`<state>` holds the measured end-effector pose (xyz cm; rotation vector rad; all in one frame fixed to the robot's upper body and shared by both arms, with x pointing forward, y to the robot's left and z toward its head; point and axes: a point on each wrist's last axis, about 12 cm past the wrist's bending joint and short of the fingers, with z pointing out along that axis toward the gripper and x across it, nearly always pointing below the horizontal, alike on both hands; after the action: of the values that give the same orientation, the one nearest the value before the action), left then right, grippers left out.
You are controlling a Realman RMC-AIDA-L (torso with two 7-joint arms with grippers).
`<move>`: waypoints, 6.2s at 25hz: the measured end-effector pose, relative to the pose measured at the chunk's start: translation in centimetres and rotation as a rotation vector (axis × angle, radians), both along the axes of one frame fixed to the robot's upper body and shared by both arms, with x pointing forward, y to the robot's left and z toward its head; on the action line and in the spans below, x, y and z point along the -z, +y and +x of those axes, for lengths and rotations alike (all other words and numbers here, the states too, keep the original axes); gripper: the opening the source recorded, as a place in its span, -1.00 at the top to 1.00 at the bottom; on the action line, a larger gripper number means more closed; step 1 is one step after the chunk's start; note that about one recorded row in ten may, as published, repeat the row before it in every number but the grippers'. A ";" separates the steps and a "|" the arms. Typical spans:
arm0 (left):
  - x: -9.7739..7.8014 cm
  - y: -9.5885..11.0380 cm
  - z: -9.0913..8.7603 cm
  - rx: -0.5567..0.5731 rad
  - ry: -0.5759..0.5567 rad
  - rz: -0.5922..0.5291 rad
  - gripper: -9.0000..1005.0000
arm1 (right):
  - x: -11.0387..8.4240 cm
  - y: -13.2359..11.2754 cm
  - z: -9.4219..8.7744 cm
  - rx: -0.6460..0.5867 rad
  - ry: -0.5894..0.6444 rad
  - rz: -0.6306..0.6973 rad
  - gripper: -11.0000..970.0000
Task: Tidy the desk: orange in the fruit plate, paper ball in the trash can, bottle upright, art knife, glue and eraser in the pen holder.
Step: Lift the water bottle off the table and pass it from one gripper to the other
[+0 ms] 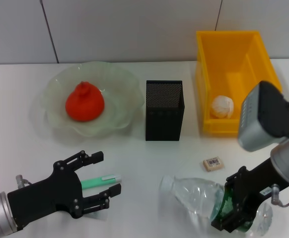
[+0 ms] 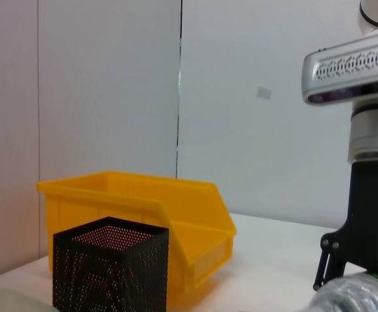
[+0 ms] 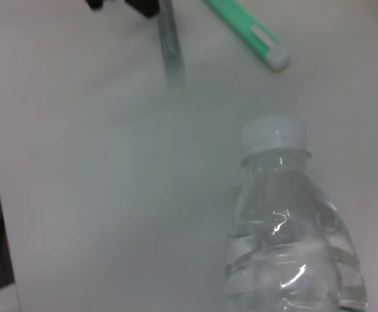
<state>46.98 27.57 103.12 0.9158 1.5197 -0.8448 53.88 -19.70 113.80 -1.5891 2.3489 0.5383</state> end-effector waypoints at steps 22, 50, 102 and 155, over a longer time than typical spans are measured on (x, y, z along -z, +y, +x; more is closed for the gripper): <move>-1.6 1.0 -0.9 -0.088 -0.052 -0.227 -0.57 | 0.6 -7.4 -2.9 0.080 -0.190 0.482 -0.56; -3.6 -4.6 0.7 0.161 0.040 -0.450 -0.57 | 5.9 -5.3 -4.5 -0.023 -0.420 0.992 -0.56; -4.1 -6.1 1.7 0.213 0.103 -0.470 -0.55 | 7.1 -0.6 -3.1 -0.091 -0.315 1.037 -0.56; -4.9 -5.1 2.0 0.277 0.034 -0.408 0.12 | 6.1 -2.6 -3.7 -0.101 -0.248 0.965 -0.73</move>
<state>48.94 22.43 108.01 0.8169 1.1990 -1.3202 50.14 -22.28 107.69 -1.1894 1.4355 1.1789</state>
